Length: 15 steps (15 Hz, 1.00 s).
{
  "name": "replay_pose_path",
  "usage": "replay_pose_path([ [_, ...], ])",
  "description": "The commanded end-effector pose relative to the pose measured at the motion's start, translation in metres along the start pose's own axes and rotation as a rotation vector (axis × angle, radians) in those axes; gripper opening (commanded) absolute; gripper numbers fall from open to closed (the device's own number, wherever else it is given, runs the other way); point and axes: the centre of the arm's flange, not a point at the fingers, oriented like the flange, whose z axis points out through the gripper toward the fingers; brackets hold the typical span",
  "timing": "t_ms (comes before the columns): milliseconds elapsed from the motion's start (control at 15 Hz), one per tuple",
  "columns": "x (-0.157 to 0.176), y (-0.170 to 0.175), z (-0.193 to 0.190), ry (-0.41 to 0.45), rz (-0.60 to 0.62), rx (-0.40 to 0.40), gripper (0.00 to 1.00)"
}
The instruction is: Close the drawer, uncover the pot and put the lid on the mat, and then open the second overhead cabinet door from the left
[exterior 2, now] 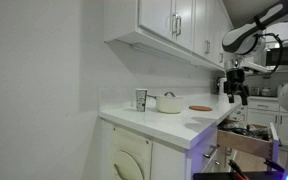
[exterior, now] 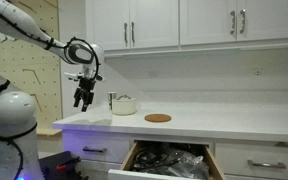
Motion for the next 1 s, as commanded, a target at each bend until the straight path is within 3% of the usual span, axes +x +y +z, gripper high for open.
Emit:
replay_pose_path([
  [0, 0.000, 0.000, 0.000, 0.000, 0.000, 0.000, 1.00],
  [667, 0.000, 0.000, 0.000, 0.000, 0.000, 0.000, 1.00],
  [933, -0.002, 0.033, -0.003, 0.010, 0.049, 0.022, 1.00],
])
